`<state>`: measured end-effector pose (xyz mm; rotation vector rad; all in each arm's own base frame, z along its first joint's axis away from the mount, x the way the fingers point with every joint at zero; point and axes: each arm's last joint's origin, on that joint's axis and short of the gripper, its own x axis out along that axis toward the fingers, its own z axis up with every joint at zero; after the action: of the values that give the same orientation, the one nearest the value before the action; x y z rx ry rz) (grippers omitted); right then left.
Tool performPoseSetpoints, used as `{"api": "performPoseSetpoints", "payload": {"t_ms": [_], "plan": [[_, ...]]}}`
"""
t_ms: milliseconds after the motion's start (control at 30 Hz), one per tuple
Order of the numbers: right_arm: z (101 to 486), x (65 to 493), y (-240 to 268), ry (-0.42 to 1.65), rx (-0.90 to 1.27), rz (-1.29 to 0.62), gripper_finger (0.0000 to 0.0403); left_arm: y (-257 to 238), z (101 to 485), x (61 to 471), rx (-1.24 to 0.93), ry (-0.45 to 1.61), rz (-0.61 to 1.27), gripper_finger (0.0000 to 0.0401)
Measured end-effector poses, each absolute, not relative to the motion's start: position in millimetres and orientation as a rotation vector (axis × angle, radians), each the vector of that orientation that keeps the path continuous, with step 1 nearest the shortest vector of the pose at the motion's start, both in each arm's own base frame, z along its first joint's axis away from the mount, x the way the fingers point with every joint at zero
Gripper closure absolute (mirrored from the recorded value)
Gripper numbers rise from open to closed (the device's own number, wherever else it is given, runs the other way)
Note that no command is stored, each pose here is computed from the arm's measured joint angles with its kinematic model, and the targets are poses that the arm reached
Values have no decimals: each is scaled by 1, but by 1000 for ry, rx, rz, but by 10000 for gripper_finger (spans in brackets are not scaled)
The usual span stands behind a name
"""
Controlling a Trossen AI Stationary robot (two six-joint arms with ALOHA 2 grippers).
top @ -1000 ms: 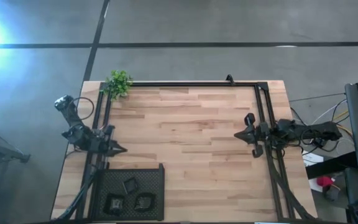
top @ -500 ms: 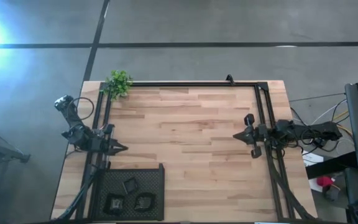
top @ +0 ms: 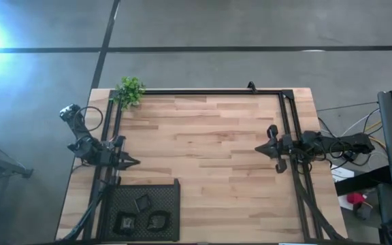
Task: Pick & Place Mini shaped plates
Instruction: Return to Home Position
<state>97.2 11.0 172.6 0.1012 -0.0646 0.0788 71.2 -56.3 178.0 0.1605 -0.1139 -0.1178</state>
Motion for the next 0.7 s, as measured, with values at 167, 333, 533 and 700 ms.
{"api": "performPoseSetpoints", "payload": {"t_ms": [167, 333, 533, 700], "plan": [[173, 97, 11, -65, 104, 78, 394, -56, 178, 71, 160, -113, -118, 401], [173, 97, 11, -65, 108, 79, 394, -56, 178, 71, 160, -113, -118, 401], [173, 97, 11, -65, 104, 79, 394, -56, 178, 71, 161, -113, -118, 401], [173, 97, 11, -65, 106, 79, 394, -56, 178, 71, 161, -112, -119, 401]]}}
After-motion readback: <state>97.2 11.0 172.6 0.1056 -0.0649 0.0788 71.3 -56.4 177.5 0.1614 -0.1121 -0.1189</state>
